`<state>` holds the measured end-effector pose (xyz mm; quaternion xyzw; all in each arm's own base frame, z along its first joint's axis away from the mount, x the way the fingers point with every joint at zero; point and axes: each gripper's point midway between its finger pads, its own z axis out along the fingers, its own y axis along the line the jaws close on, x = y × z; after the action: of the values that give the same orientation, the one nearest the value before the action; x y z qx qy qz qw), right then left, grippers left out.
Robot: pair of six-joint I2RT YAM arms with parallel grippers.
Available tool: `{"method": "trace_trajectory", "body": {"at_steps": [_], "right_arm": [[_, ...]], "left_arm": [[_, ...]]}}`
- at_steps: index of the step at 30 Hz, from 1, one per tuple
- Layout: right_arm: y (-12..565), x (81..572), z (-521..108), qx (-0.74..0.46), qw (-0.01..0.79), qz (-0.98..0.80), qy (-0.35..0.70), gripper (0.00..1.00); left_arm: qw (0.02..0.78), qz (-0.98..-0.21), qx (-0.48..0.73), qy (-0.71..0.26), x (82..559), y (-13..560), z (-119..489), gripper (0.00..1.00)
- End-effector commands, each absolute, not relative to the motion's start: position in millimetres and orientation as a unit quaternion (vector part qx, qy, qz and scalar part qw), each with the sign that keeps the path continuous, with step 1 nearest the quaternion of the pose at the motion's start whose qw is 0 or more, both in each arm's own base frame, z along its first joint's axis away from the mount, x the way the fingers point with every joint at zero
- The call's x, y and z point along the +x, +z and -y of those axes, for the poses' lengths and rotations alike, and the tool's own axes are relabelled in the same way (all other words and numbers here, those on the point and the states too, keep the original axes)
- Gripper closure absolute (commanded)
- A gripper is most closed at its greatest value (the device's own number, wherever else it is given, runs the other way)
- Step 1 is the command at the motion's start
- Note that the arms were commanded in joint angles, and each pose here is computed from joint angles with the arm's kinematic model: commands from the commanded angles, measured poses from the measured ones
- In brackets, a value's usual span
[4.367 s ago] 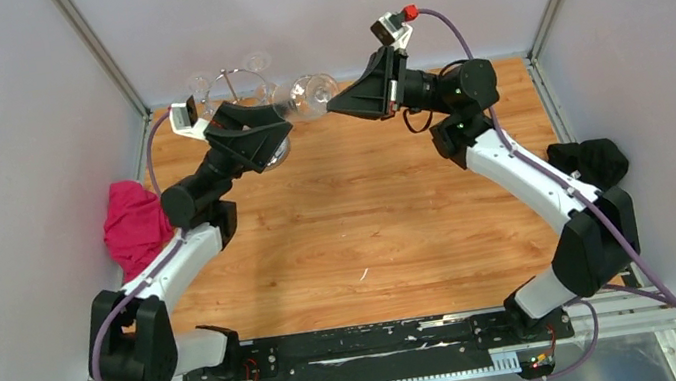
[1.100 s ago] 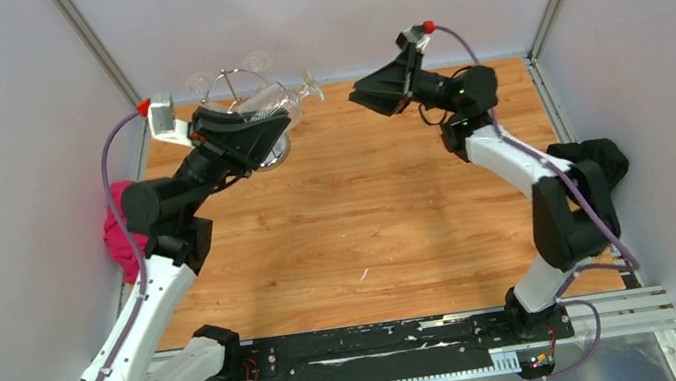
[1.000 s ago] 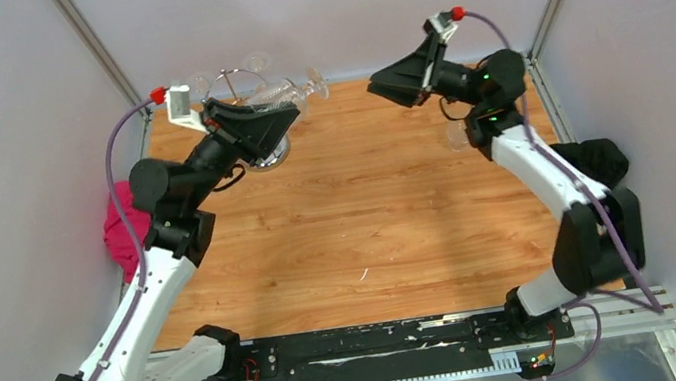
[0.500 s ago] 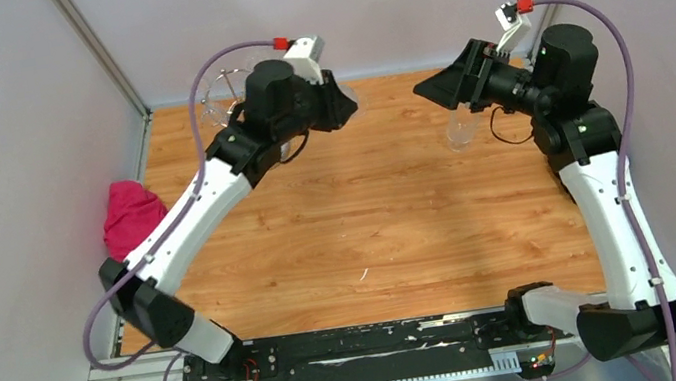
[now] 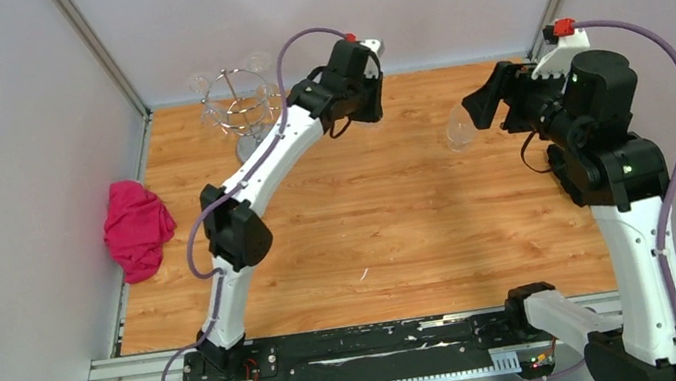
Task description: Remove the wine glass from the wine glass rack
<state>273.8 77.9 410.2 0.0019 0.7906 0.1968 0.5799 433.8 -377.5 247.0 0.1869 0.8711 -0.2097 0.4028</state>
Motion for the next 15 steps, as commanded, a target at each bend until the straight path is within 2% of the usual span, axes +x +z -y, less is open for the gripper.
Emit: {"method": "trace_trajectory", "body": {"at_steps": [1, 8, 15], "right_arm": [[408, 265, -45, 0.034, 0.589, -0.798, 0.119, 0.12], [396, 267, -37, 0.056, 0.580, -0.806, 0.101, 0.09], [391, 272, -38, 0.060, 0.572, -0.811, 0.103, 0.07]], "left_arm": [[0.371, -0.882, 0.220, -0.188, 429, 222, 389, 1.00], [0.317, -0.899, 0.242, -0.183, 429, 164, 402, 1.00], [0.298, -0.908, 0.255, -0.146, 431, 136, 392, 1.00]]}}
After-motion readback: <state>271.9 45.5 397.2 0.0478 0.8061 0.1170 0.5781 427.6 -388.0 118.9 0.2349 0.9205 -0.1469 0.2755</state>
